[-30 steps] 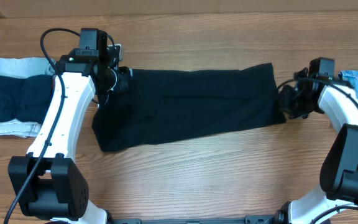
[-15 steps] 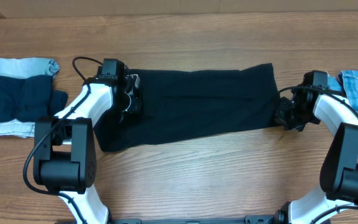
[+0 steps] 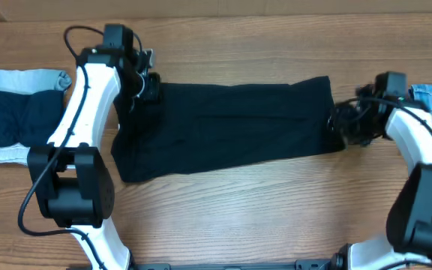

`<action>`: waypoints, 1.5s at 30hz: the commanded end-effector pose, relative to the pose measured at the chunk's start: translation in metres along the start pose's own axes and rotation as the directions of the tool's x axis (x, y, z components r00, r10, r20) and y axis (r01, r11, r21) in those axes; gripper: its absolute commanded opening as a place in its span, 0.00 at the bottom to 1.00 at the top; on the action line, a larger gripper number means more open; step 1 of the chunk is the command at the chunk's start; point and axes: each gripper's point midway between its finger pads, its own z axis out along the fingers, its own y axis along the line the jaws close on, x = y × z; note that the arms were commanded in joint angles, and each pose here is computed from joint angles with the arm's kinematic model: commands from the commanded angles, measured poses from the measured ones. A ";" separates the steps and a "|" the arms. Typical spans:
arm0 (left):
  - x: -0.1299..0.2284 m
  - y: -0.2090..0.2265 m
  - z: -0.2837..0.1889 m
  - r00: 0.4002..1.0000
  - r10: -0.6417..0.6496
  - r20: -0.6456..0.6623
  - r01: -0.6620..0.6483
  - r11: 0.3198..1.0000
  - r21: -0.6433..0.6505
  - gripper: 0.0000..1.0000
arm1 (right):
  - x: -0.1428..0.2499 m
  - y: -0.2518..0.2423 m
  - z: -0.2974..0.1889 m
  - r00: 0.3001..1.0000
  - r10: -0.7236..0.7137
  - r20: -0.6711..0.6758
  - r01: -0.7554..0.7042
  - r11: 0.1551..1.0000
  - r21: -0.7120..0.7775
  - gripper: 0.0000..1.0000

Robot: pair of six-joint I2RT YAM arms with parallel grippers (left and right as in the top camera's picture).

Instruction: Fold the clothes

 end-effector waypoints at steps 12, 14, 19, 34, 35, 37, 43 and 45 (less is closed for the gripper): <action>0.021 -0.016 -0.218 0.929 -0.107 0.356 0.183 0.965 -0.188 0.43 | -0.034 -0.023 0.026 0.994 -0.107 0.032 0.111 0.978 -0.179 0.93; 0.042 -0.010 -0.246 0.902 -0.139 0.409 0.245 0.944 -0.219 0.44 | -0.036 -0.025 0.037 0.994 -0.106 0.028 0.109 0.975 -0.194 0.94; 0.074 -0.001 -0.260 0.910 -0.156 0.383 0.275 0.921 -0.277 0.66 | -0.022 -0.019 0.065 0.993 -0.110 -0.036 0.094 0.949 -0.299 0.92; 0.067 -0.001 -0.248 0.921 -0.165 0.354 0.270 0.923 -0.274 0.67 | 0.024 -0.033 0.088 0.970 -0.062 -0.236 0.001 0.968 -0.250 0.69; 0.067 -0.002 -0.248 0.921 -0.165 0.353 0.269 0.924 -0.270 0.66 | 0.025 -0.036 0.089 0.970 -0.062 -0.236 0.005 0.972 -0.234 0.67; 0.067 -0.004 -0.247 0.922 -0.166 0.350 0.266 0.928 -0.260 0.66 | 0.022 -0.038 0.090 0.972 -0.066 -0.226 0.015 0.975 -0.221 0.61; 0.068 -0.005 -0.247 0.923 -0.167 0.348 0.265 0.930 -0.257 0.66 | 0.013 -0.026 0.089 0.979 -0.078 -0.186 0.020 0.956 -0.294 0.60; 0.067 -0.005 -0.247 0.923 -0.167 0.347 0.264 0.930 -0.254 0.66 | 0.016 -0.022 0.087 0.977 -0.076 -0.198 0.010 0.950 -0.313 0.64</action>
